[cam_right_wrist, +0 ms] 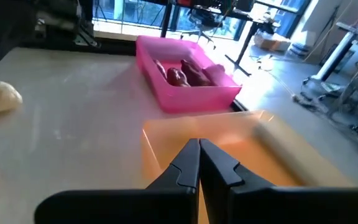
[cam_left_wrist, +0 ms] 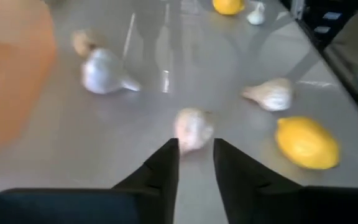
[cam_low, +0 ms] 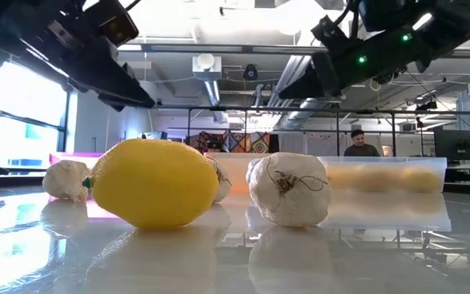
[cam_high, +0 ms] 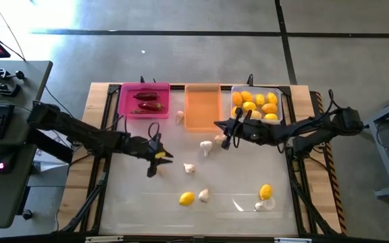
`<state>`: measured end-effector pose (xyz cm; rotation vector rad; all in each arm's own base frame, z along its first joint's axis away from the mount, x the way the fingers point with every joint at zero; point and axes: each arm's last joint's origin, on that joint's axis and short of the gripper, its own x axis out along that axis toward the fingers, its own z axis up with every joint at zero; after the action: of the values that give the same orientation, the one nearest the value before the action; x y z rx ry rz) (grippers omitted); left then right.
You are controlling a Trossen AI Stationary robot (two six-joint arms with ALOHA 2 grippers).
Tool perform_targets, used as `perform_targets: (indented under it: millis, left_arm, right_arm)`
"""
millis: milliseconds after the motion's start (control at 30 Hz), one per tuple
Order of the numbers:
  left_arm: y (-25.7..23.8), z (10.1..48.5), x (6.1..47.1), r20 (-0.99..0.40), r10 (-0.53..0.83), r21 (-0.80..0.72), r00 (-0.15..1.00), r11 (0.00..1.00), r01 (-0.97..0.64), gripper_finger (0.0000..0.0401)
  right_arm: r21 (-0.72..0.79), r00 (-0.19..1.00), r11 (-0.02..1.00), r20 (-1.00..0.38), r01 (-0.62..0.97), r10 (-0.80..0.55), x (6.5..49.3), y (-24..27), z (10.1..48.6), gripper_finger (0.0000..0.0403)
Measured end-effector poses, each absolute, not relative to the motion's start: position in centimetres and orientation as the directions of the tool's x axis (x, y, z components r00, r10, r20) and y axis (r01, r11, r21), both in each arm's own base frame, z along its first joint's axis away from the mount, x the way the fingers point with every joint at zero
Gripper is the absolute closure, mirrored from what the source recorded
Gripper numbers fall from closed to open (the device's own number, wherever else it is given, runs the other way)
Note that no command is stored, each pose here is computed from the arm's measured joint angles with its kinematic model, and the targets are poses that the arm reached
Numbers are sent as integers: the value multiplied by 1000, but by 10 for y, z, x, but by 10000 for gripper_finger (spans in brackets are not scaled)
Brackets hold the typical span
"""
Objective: Sort produce into baskets
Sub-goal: Put the yellow lemon into the transparent bin
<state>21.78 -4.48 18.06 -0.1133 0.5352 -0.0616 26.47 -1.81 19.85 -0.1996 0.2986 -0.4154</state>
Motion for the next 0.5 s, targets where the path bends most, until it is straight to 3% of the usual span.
perform_targets:
  millis: [233,500]
  left_arm:
    - [-76,164,231,-545,-144,-205,826,978,35,261]
    - [-125,178,267,-574,-181,-180,798,979,92,251]
  right_arm:
    - [-210,875,905,-251,369,-415,265,-22,198,402]
    - [-184,873,907,-255,378,-416,264,-22,198,402]
